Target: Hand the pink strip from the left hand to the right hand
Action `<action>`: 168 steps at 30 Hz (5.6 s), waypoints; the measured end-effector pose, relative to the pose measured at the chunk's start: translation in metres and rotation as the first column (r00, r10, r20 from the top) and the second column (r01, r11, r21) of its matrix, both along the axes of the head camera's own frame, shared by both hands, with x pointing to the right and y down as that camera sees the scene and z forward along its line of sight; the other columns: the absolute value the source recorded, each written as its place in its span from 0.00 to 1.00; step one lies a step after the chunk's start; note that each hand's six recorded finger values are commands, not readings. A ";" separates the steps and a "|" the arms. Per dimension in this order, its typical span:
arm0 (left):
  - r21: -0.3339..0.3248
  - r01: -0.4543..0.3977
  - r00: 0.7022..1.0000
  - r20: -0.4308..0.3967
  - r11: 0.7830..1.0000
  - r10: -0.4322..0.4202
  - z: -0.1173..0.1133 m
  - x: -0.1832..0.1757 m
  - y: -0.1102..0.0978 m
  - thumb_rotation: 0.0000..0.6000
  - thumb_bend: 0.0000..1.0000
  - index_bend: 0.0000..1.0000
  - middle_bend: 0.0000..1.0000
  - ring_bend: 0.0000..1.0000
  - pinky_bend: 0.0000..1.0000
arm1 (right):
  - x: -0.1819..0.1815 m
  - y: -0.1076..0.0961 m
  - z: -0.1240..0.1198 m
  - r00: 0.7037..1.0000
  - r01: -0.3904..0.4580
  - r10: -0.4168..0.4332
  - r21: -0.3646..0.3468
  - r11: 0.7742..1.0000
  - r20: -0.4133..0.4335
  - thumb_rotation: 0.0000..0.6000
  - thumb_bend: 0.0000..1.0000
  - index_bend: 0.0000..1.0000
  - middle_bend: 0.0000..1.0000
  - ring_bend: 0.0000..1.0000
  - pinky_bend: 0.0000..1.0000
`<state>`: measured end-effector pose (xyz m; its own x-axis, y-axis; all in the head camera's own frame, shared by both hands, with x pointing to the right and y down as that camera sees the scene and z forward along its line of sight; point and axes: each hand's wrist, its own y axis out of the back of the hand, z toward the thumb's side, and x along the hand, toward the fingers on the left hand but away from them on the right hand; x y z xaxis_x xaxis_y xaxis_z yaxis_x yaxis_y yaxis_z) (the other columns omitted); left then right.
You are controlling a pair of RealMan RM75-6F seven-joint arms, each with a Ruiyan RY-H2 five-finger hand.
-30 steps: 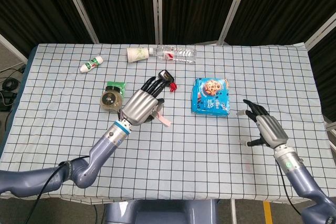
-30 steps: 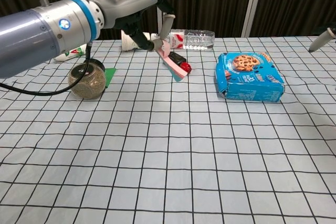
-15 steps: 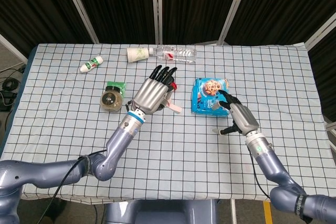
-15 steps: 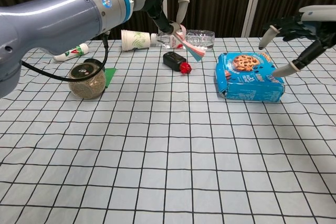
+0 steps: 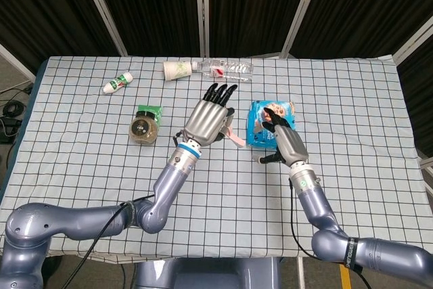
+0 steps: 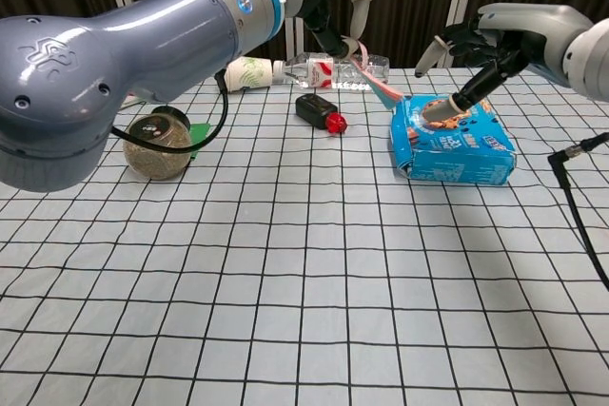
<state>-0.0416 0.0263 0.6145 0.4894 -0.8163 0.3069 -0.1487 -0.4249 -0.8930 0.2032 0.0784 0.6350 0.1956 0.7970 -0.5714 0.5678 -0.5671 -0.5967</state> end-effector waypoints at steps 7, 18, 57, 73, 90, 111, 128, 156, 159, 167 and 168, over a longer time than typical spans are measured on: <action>0.008 0.019 1.000 -0.010 1.000 -0.019 -0.001 0.003 0.001 1.00 0.56 0.73 0.00 0.00 0.00 | -0.009 -0.001 -0.003 1.000 -0.024 0.024 0.015 1.000 -0.001 1.00 0.06 0.44 0.00 0.00 0.00; 0.039 0.058 0.998 -0.022 0.998 -0.057 -0.006 0.002 0.006 1.00 0.56 0.73 0.00 0.00 0.00 | -0.029 0.001 0.000 0.999 -0.038 0.040 0.048 0.998 -0.037 1.00 0.06 0.46 0.00 0.00 0.00; 0.012 0.093 0.994 -0.059 0.996 -0.092 -0.006 -0.001 0.003 1.00 0.56 0.73 0.00 0.00 0.00 | -0.040 -0.003 0.003 0.997 0.015 -0.008 0.094 0.995 -0.073 1.00 0.28 0.57 0.02 0.00 0.00; 0.002 0.108 0.992 -0.065 0.994 -0.107 -0.008 -0.005 0.000 1.00 0.56 0.73 0.00 0.00 0.00 | -0.044 0.001 0.000 0.998 0.039 -0.033 0.104 0.994 -0.059 1.00 0.38 0.67 0.04 0.00 0.00; 0.002 0.105 0.993 -0.056 0.994 -0.105 -0.006 -0.008 0.000 1.00 0.56 0.73 0.00 0.00 0.00 | -0.040 0.004 -0.004 0.997 0.057 -0.050 0.126 0.990 -0.053 1.00 0.49 0.81 0.09 0.00 0.00; 0.020 0.146 0.989 -0.021 0.989 -0.145 -0.005 -0.039 -0.012 1.00 0.56 0.73 0.00 0.00 0.00 | -0.009 0.013 -0.004 0.994 0.075 -0.062 0.156 0.985 -0.092 1.00 0.48 0.83 0.10 0.00 0.00; 0.007 0.112 0.990 0.091 0.994 -0.112 0.007 -0.095 0.004 1.00 0.54 0.65 0.00 0.00 0.00 | 0.035 0.038 0.006 0.967 0.174 -0.148 0.116 0.978 -0.206 1.00 0.45 0.74 0.09 0.00 0.00; 0.063 0.259 0.932 0.246 0.964 -0.266 -0.019 -0.294 0.065 1.00 0.00 0.00 0.00 0.00 0.00 | 0.143 0.060 -0.031 0.826 0.438 -0.270 0.261 0.860 -0.495 1.00 0.00 0.00 0.00 0.00 0.00; 0.080 0.286 0.925 0.238 0.955 -0.297 -0.030 -0.321 0.085 1.00 0.00 0.00 0.00 0.00 0.00 | 0.184 0.064 -0.050 0.811 0.440 -0.230 0.302 0.846 -0.538 1.00 0.00 0.00 0.00 0.00 0.00; 0.036 0.334 0.910 0.248 0.942 -0.332 -0.042 -0.368 0.141 1.00 0.00 0.00 0.00 0.00 0.00 | 0.232 0.096 -0.079 0.802 0.394 -0.172 0.291 0.872 -0.571 1.00 0.00 0.00 0.00 0.00 0.00; 0.024 0.341 0.909 0.248 0.940 -0.336 -0.043 -0.373 0.149 1.00 0.00 0.00 0.00 0.00 0.00 | 0.233 0.100 -0.080 0.804 0.386 -0.167 0.287 0.877 -0.570 1.00 0.00 0.00 0.00 0.00 0.00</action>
